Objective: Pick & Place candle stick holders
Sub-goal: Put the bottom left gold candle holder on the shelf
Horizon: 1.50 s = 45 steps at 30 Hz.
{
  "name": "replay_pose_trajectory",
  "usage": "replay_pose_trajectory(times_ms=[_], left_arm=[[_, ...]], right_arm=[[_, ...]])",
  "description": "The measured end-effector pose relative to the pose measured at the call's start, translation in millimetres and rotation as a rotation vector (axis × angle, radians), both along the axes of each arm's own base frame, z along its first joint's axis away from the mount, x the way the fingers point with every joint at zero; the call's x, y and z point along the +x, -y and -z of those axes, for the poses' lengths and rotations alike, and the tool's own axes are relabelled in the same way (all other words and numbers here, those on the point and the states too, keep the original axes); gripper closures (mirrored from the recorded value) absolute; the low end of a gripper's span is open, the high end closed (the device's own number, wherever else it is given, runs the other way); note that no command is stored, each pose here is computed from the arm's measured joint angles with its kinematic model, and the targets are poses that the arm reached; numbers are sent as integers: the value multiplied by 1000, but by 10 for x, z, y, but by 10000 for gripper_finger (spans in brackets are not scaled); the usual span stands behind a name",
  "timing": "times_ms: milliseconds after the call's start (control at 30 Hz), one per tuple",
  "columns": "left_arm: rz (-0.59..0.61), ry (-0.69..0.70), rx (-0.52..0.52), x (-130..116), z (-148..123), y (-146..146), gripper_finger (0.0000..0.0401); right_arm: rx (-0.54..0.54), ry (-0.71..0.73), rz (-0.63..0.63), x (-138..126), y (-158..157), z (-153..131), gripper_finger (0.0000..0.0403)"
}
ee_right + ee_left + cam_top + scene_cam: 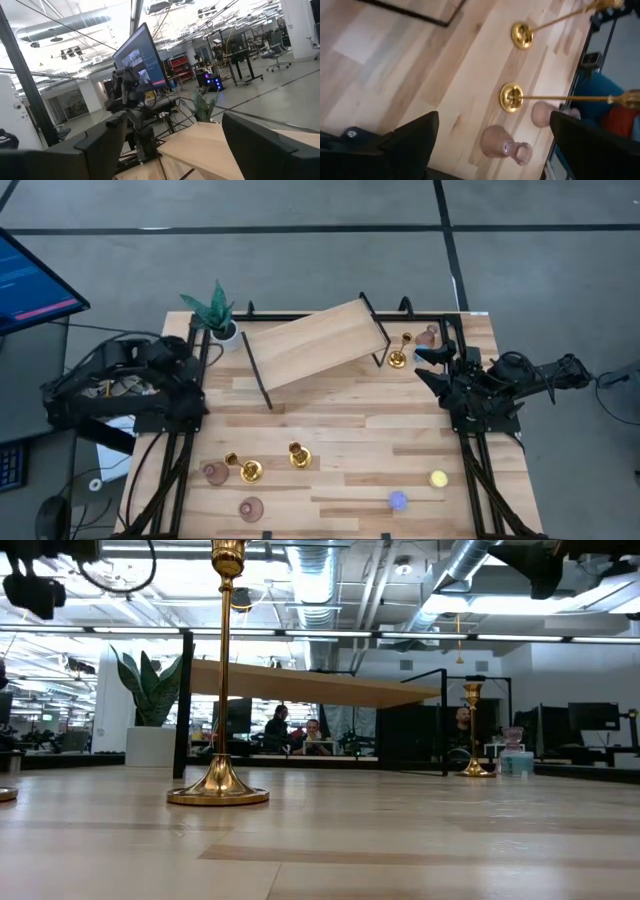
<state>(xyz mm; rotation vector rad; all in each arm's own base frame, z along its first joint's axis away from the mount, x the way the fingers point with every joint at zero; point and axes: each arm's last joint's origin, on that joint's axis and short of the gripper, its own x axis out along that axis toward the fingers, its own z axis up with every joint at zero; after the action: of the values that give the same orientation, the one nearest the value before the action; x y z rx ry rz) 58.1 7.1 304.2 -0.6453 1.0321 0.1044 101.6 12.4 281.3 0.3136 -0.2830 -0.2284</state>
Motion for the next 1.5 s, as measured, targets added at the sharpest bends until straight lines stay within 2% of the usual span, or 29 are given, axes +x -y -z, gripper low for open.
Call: replay_pose_trajectory(times_ms=[233,500,667,900,1133,1500], left_arm=[[108,-65,-39,212,147,71,19],[202,-106,1,405,177,273,18],[241,-65,28,503,171,499,19],[309,-58,119,519,225,854,19],[343,-62,232,519,315,1085,19],[336,90,292,603,324,1304,19]], right_arm=[[0,0,0,0,0,0,85],[0,0,0,0,0,1,85],[-1,0,1,0,0,1,85],[-1,-1,1,0,0,1,85],[-1,-1,1,0,0,1,85],[0,0,0,0,0,1,85]])
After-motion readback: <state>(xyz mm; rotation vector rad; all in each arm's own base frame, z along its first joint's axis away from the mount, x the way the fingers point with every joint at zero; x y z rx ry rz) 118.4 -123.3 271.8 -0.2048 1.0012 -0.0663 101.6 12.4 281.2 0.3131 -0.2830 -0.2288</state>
